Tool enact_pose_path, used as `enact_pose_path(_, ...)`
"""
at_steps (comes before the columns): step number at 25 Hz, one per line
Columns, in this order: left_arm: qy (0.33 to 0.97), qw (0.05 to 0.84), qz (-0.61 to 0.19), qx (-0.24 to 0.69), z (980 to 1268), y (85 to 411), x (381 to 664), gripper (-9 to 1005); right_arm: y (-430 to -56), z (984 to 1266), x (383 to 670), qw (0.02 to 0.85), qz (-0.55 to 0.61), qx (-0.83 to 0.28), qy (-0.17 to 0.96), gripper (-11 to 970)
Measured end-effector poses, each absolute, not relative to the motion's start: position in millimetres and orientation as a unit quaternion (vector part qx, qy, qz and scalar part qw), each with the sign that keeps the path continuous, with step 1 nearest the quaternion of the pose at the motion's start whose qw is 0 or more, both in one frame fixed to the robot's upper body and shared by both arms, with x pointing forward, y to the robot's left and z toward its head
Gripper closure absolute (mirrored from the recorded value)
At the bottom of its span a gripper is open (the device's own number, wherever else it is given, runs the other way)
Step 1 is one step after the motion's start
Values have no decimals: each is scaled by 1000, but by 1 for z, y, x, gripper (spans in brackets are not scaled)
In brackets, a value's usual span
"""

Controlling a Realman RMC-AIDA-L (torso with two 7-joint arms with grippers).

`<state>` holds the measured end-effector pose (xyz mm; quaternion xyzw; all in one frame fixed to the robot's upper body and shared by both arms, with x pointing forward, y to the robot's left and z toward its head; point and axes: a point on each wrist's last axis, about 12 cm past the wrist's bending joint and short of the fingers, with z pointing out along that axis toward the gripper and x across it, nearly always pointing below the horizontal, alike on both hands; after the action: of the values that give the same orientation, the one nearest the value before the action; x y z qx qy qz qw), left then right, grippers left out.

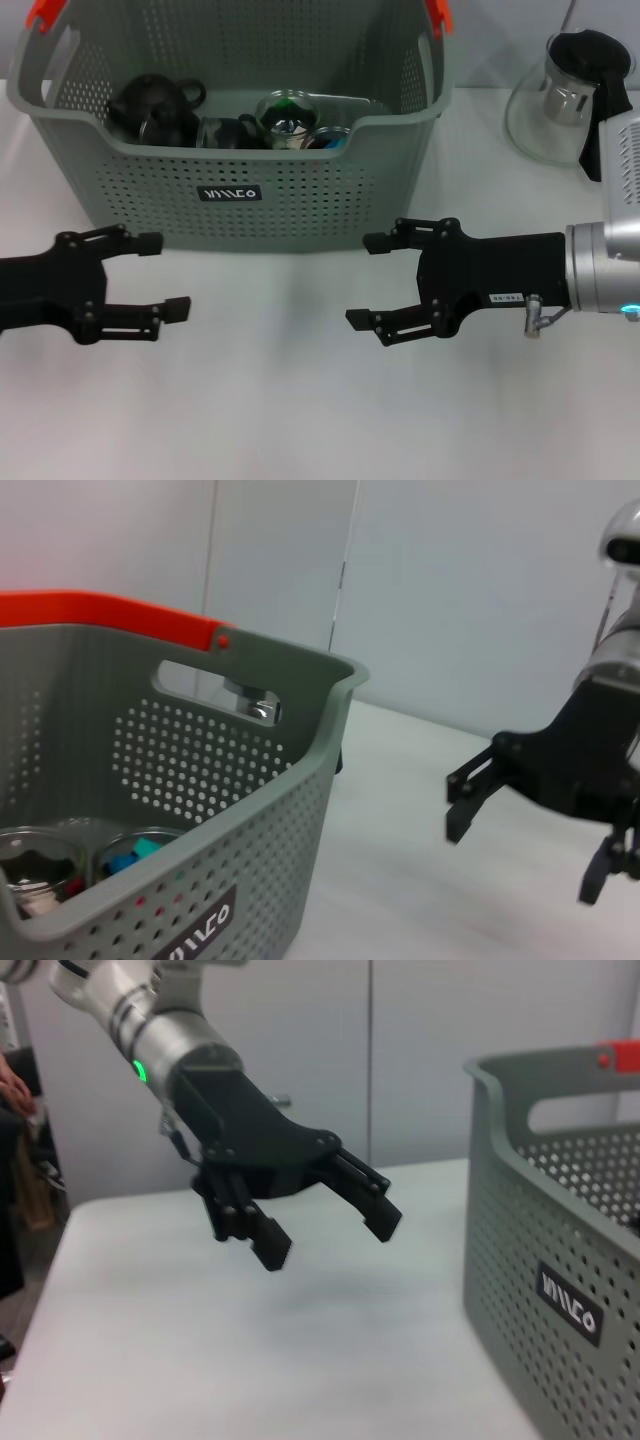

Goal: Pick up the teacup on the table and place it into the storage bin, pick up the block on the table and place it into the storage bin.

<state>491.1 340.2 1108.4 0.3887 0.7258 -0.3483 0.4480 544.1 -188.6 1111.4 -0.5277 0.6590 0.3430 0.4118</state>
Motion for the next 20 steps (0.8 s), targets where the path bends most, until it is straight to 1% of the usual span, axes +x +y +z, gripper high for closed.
enact_pose_path(3, 722, 448, -357, 389, 1102, 334, 493, 64, -190, 1106, 546, 415, 335, -532, 657, 21)
enact_pose_path(9, 714, 446, -366, 397, 1100, 328, 494, 64, -189, 1105, 547, 417, 333, -538, 653, 21)
enact_pose_path(16, 713, 411, -376, 425, 1095, 315, 495, 64, -186, 1101, 550, 397, 330, -549, 657, 20)
enact_pose_path(20, 723, 395, -372, 428, 1091, 312, 496, 64, -185, 1098, 552, 387, 329, -553, 661, 20)
